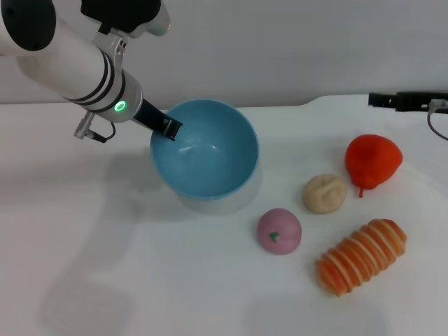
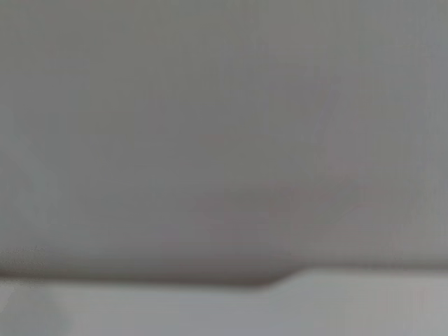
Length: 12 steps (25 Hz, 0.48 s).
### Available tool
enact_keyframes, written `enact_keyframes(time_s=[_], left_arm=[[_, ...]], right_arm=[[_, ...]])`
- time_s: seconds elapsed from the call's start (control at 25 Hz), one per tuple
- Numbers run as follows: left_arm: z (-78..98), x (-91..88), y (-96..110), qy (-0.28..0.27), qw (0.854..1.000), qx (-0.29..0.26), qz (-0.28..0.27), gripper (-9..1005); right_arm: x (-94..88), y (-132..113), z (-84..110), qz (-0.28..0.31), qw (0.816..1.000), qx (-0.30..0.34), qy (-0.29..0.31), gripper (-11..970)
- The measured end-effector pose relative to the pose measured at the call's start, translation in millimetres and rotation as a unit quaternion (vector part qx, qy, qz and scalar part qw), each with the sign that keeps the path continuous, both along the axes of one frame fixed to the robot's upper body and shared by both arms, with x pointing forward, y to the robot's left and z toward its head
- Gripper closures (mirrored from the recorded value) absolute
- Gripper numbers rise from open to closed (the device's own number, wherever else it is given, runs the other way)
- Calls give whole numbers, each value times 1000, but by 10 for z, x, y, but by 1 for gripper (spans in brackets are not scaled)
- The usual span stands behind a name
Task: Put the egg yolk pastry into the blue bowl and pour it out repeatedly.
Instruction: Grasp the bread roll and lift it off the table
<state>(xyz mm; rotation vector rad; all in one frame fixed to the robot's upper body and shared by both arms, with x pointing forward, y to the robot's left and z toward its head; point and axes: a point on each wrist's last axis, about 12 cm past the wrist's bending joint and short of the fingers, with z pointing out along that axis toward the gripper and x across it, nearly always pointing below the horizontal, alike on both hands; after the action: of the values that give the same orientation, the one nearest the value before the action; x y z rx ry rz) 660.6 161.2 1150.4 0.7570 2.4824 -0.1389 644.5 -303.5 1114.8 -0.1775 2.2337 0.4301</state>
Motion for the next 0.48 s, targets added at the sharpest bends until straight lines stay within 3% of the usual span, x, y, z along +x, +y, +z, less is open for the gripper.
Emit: enact_keyframes(time_s=[0.12, 0.28, 0.48], left_arm=[[-1, 9, 6, -3, 1000, 1, 2, 997], [-17, 24, 3, -5, 1000, 1, 4, 997], [-32, 23, 2, -5, 1000, 0, 5, 997]], right_arm=[[31, 79, 80, 25, 998, -1, 52, 230], [85, 276, 168, 64, 996, -5, 62, 231], [113, 555, 58, 93, 991, -3, 93, 241]])
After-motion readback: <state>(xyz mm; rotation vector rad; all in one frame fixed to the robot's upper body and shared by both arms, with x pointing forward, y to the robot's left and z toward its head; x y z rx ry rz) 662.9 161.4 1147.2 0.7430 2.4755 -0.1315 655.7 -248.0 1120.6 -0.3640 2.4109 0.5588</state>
